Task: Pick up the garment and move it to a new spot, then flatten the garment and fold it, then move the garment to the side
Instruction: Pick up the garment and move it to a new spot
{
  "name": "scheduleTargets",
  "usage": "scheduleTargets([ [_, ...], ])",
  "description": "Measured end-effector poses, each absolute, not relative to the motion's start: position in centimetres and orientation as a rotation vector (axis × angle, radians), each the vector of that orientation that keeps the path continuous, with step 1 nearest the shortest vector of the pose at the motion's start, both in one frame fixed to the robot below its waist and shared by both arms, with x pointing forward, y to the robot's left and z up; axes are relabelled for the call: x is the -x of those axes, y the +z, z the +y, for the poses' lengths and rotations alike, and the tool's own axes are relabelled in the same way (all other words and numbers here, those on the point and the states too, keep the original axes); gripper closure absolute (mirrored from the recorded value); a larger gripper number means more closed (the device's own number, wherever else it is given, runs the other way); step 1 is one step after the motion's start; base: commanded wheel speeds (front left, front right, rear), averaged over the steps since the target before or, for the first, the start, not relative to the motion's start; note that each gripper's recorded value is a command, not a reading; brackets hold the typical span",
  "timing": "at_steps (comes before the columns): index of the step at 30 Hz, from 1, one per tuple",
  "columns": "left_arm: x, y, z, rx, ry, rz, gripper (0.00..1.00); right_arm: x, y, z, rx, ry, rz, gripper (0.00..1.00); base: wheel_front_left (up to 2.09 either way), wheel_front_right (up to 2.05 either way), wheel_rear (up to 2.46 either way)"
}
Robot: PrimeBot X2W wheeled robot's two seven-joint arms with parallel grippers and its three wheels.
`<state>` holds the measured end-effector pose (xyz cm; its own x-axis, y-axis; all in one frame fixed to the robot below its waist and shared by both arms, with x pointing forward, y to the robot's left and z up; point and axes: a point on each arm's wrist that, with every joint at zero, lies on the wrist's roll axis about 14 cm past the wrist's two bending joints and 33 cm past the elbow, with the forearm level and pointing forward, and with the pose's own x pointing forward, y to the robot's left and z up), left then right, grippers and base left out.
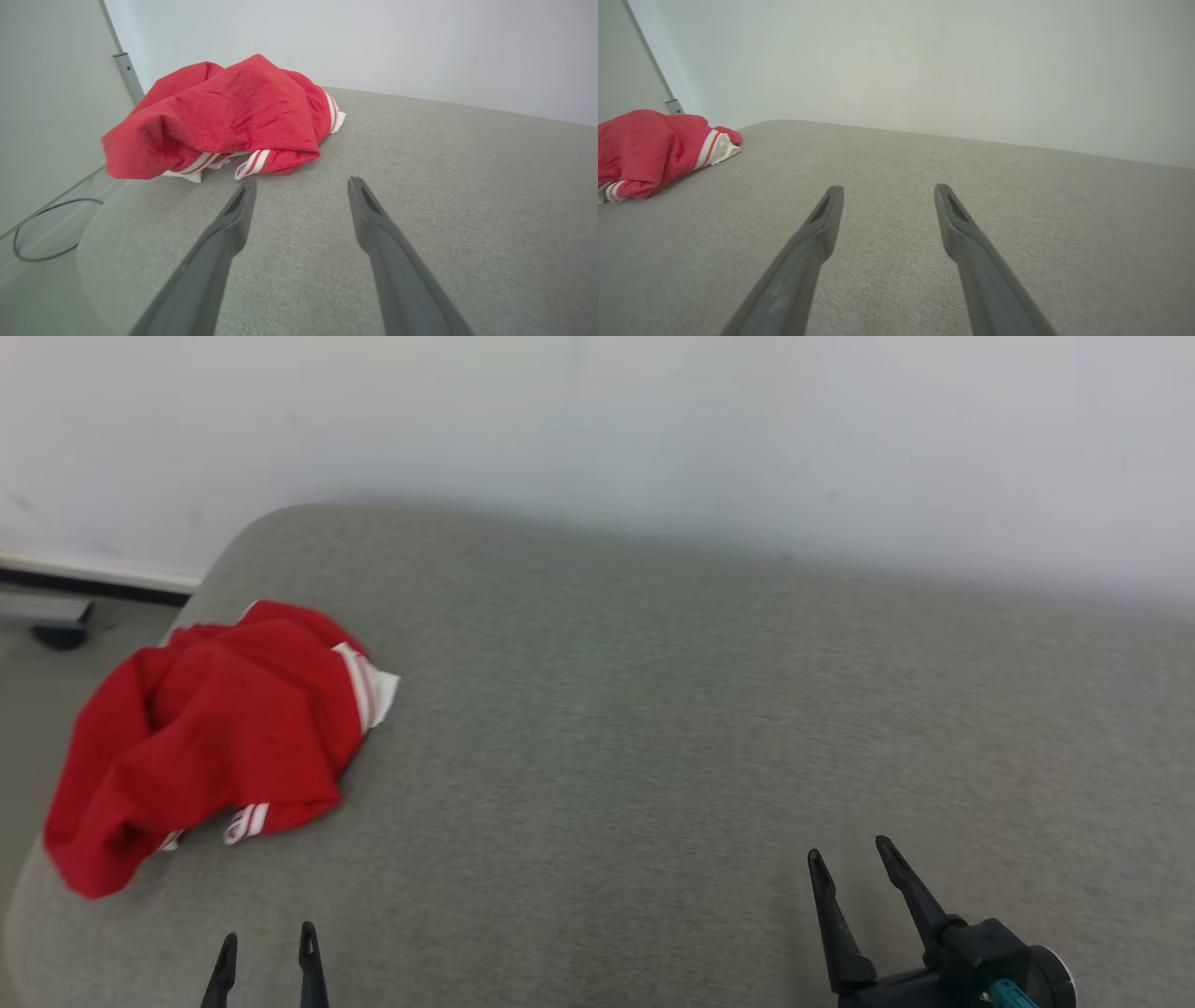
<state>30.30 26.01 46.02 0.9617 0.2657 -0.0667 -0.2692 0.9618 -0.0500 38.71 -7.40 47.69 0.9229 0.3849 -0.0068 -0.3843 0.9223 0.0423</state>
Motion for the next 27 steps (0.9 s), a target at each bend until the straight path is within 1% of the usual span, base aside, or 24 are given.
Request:
scheduleTargets([
  [8, -25.6, 45.7, 30.4, 0.059, 0.454, 0.070, 0.00, -39.3, 47.4, -1.1, -0.048, 0.577, 0.027, 0.00, 0.00, 0.00, 0.00],
  [16, -21.5, 45.6, 33.1, 0.059, 0.581, 0.077, 0.00, -39.0, 46.6, 3.2, -0.049, 0.699, 0.053, 0.00, 0.00, 0.00, 0.00],
  [21, -19.6, 45.3, 33.7, 0.059, 0.626, 0.087, 0.00, -38.8, 46.6, 4.8, -0.049, 0.744, 0.057, 0.00, 0.00, 0.00, 0.00],
  [27, -19.9, 45.2, 33.4, 0.060, 0.611, 0.090, 0.00, -38.8, 46.4, 4.4, -0.048, 0.735, 0.062, 0.00, 0.00, 0.00, 0.00],
])
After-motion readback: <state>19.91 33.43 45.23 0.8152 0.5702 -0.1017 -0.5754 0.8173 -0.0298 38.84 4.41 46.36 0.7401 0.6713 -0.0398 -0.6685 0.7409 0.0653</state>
